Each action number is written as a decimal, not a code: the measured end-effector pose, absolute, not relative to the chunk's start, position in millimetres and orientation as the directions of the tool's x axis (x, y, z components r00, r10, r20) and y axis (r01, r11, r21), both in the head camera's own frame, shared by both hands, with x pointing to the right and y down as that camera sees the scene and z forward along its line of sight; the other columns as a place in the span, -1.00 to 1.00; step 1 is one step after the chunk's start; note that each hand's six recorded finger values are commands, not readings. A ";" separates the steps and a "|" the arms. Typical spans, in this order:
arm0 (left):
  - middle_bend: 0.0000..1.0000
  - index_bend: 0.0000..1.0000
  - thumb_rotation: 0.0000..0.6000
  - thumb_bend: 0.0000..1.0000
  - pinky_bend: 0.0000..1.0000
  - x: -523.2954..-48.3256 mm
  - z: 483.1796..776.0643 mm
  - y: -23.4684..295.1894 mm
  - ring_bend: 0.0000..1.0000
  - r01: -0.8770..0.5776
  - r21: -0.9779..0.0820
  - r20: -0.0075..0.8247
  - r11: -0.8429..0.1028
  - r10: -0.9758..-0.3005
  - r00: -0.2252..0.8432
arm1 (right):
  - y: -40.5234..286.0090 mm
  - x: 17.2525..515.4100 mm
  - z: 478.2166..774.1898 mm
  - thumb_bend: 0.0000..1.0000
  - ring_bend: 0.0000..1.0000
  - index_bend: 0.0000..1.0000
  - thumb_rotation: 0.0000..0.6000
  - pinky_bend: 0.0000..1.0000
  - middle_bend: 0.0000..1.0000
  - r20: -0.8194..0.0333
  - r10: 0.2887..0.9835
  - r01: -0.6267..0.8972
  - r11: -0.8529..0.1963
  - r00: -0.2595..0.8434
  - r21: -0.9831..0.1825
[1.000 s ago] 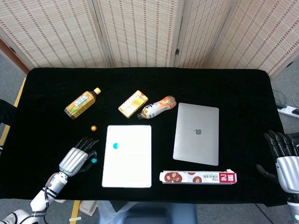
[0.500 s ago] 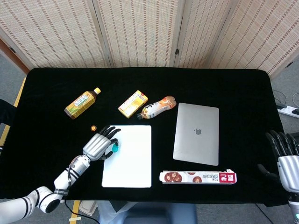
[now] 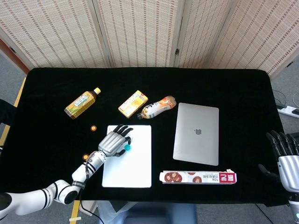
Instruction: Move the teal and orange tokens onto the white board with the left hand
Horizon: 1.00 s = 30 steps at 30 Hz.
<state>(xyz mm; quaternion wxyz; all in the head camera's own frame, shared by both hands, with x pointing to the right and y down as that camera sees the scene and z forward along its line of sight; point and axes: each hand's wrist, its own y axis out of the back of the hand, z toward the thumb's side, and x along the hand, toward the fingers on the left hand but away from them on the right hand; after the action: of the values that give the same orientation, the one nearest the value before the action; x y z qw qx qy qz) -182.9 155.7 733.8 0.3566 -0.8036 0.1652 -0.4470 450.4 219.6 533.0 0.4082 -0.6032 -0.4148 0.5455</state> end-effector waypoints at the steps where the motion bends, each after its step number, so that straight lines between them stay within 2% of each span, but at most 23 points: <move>1: -0.77 -0.06 1.00 -0.11 -1.00 -181.1 734.9 155.7 -1.00 0.056 -0.720 0.603 -0.692 -0.582 0.545 | 219.8 450.8 532.8 -0.58 -0.93 -0.98 0.96 -1.00 -0.84 -0.320 0.946 0.054 -0.323 0.059 -0.945; 15: -0.77 -0.12 1.00 -0.11 -1.00 -174.9 750.7 155.3 -1.00 0.088 -0.703 0.639 -0.705 -0.573 0.513 | 221.6 455.7 530.2 -0.58 -0.92 -0.99 0.95 -1.00 -0.84 -0.317 0.947 0.053 -0.319 0.045 -0.946; 21: -0.82 -0.48 1.00 -0.11 -1.00 -175.2 751.5 158.2 -1.00 0.078 -0.692 0.647 -0.718 -0.568 0.509 | 221.2 455.9 531.0 -0.58 -0.92 -1.00 0.96 -1.00 -0.84 -0.317 0.947 0.056 -0.319 0.045 -0.946; 24: -0.82 -0.50 1.00 -0.11 -1.00 -176.7 747.6 153.9 -1.00 0.049 -0.699 0.634 -0.714 -0.586 0.505 | 220.8 455.5 531.2 -0.58 -0.92 -1.00 0.96 -1.00 -0.84 -0.316 0.947 0.056 -0.319 0.047 -0.946; 30: -0.82 -0.40 1.00 -0.11 -1.00 -199.4 735.0 131.3 -1.00 -0.053 -0.724 0.593 -0.688 -0.659 0.463 | 219.6 454.4 531.9 -0.58 -0.92 -1.00 0.96 -1.00 -0.84 -0.318 0.947 0.057 -0.320 0.051 -0.946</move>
<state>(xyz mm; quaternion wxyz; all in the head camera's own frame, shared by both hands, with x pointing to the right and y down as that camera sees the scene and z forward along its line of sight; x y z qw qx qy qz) -199.4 131.3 735.0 0.3243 -0.7913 0.2252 -0.4669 454.4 219.6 531.9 0.4062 -0.6002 -0.4181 0.5476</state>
